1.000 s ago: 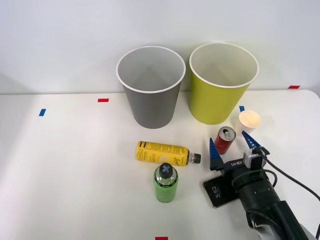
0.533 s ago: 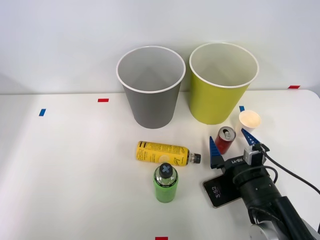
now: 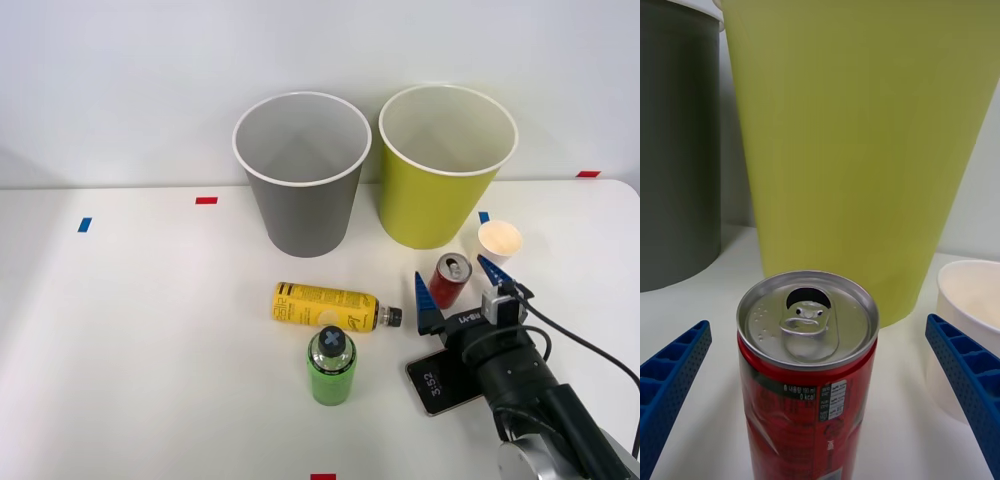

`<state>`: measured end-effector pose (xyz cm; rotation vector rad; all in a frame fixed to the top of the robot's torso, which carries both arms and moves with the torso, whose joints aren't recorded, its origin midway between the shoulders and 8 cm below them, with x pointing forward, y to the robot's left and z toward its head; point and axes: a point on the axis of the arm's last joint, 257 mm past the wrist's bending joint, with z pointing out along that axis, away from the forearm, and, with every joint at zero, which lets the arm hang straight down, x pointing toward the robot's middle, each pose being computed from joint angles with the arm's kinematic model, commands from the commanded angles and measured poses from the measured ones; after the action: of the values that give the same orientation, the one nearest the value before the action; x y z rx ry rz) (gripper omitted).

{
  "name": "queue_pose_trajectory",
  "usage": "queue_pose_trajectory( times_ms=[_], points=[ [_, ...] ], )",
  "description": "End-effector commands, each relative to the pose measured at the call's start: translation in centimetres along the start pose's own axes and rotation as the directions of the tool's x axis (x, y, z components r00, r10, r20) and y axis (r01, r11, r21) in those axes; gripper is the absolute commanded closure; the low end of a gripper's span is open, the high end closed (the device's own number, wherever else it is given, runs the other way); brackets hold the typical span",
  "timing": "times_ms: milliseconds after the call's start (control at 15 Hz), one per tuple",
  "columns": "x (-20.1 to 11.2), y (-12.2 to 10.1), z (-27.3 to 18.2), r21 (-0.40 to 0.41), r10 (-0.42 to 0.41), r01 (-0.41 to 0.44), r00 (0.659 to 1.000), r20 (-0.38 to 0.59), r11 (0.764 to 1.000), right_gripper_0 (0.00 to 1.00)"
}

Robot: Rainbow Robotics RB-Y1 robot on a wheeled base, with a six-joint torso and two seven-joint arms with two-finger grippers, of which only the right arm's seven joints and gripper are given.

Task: Put cans in the gray bin, plastic bottles in the light green bin

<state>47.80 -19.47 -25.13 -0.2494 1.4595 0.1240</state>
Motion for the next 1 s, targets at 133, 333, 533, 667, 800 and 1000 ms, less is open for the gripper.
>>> queue_pose_trajectory(
  times_ms=[133, 333, 533, 667, 800, 1000],
  points=[
    [-0.3, 0.4, 0.4, -0.009, -0.003, 0.003, 1.0, 0.008, 1.0, 0.16],
    [-0.3, 0.3, 0.3, -0.012, -0.012, 0.012, 1.0, 0.007, 1.0, 0.79],
    [-0.3, 0.1, 0.3, -0.012, -0.02, 0.02, 1.0, 0.007, 1.0, 0.89],
    [-0.3, 0.3, 0.3, -0.016, -0.021, 0.021, 1.0, 0.006, 1.0, 0.9],
    [-0.4, 0.7, 0.2, -0.023, -0.014, 0.014, 1.0, 0.008, 1.0, 0.93],
    [-2.2, 1.8, -0.5, -0.064, -0.01, 0.012, 0.999, 0.035, 0.998, 0.96]
  ],
)
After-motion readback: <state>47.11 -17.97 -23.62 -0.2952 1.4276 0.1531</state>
